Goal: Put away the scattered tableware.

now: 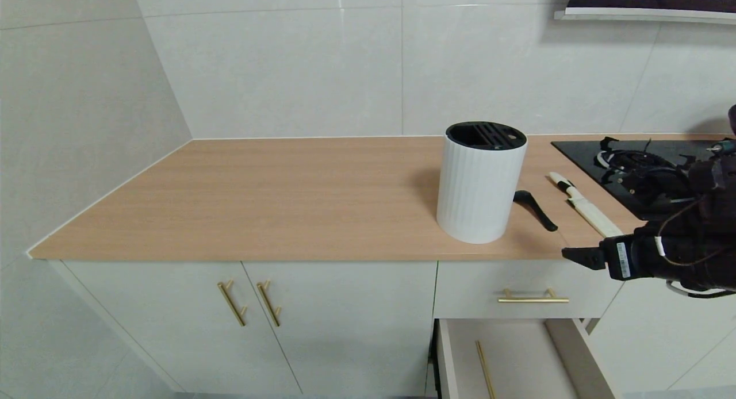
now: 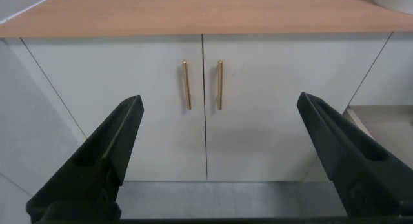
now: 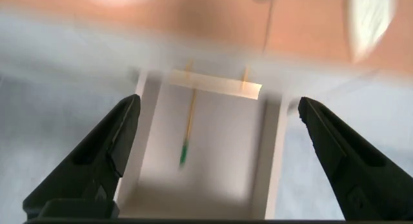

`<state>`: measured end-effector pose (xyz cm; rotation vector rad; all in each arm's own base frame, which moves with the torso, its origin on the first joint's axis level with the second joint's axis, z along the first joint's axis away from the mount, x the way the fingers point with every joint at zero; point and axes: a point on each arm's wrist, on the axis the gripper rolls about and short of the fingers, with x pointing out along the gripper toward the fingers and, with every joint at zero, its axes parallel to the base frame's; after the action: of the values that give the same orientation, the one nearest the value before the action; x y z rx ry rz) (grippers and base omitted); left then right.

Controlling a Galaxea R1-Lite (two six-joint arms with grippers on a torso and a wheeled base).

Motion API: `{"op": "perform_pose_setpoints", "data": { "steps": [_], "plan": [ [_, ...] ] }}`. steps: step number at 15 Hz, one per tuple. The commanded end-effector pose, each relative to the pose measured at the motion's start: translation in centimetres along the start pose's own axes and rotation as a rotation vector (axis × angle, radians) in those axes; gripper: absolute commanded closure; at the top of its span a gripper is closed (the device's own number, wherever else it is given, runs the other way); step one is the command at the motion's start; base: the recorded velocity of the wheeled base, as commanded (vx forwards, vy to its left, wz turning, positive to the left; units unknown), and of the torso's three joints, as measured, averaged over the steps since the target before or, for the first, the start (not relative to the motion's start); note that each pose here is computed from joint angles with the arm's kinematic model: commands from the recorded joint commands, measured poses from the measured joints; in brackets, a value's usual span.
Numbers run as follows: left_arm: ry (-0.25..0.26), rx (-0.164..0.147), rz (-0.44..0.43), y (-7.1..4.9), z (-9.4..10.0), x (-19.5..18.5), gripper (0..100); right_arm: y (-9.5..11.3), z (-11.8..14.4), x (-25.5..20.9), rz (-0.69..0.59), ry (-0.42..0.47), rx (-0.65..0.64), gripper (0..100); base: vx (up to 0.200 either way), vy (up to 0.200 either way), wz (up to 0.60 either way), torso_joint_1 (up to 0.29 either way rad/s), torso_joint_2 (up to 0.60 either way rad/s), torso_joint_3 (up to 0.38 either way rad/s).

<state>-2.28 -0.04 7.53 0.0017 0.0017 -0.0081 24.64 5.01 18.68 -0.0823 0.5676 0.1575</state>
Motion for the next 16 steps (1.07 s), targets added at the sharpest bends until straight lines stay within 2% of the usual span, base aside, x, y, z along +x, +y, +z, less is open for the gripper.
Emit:
{"op": "perform_pose_setpoints", "data": {
  "steps": [1,3,5,10,14,16],
  "plan": [
    [-0.002,0.001,0.0,0.0,0.0,0.0,0,-0.9,2.2,3.7,0.013,-0.009,-0.005,0,0.0,0.0,0.0,0.0,0.0,0.0],
    [0.0,0.0,0.0,0.0,0.0,0.0,0,-1.4,4.2,5.4,0.046,-0.062,-0.032,0,0.0,0.0,0.0,0.0,0.0,0.0],
    [0.0,0.0,0.0,0.0,0.0,0.0,0,-1.4,4.8,6.7,0.046,-0.096,-0.037,0,0.0,0.0,0.0,0.0,0.0,0.0],
    [0.0,0.001,0.0,0.0,0.0,0.0,0,-3.4,3.1,12.8,-0.025,-0.164,-0.055,0,0.0,0.0,0.0,0.0,0.0,0.0],
    [0.0,0.0,0.0,0.0,0.0,0.0,0,-3.8,2.3,14.9,-0.029,-0.138,-0.049,0,0.0,0.0,0.0,0.0,0.0,0.0],
    [0.0,0.0,0.0,0.0,0.0,0.0,0,-4.1,2.2,15.9,-0.036,-0.157,-0.043,0,0.0,0.0,0.0,0.0,0.0,0.0]
  ]
}}
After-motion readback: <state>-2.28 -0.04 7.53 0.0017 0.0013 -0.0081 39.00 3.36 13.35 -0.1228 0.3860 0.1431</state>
